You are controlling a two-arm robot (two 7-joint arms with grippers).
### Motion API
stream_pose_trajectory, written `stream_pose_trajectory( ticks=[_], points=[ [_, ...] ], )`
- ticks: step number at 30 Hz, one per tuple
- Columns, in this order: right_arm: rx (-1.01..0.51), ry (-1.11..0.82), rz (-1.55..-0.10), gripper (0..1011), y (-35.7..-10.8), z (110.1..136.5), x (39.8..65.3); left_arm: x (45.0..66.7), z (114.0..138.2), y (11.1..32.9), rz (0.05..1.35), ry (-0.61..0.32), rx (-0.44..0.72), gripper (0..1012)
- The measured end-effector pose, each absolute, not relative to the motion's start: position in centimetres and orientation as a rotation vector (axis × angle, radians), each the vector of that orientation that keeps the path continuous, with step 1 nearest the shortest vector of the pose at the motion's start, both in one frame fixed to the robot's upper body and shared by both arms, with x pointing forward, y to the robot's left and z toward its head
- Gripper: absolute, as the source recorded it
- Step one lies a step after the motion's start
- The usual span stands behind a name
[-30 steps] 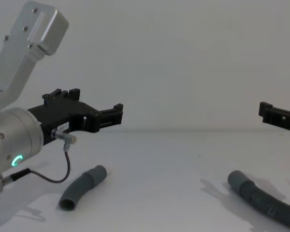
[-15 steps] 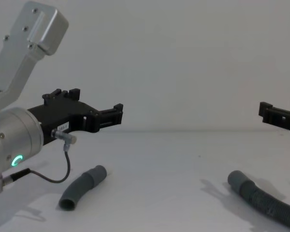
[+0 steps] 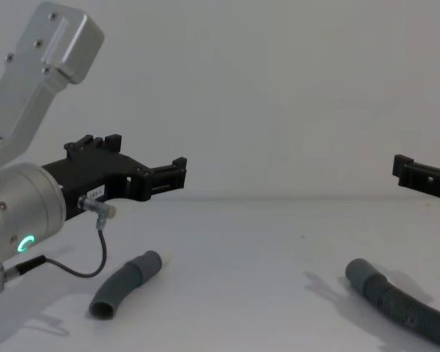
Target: Use both hands to pick up one end of the pipe from the table, align the ends, and insert them.
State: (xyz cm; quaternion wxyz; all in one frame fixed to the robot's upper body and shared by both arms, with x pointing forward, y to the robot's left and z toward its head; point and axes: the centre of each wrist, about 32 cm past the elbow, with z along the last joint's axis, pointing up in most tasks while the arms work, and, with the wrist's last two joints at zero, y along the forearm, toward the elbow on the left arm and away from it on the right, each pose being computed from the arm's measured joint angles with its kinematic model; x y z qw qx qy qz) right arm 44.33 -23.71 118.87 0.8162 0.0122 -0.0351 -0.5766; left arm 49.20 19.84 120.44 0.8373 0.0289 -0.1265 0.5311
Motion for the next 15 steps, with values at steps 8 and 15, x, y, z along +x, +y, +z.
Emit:
stream_pose_trajectory(
  ticks=[8,15],
  points=[
    [0.026,-0.075,-1.230,1000,-23.71,118.87,44.33,49.20,120.44,19.84,1.124,-0.268,0.061,1001],
    [0.026,-0.075,-1.229,1000,-23.71,118.87,44.33,49.20,120.44,19.84,1.124,-0.268,0.061,1001]
  ],
)
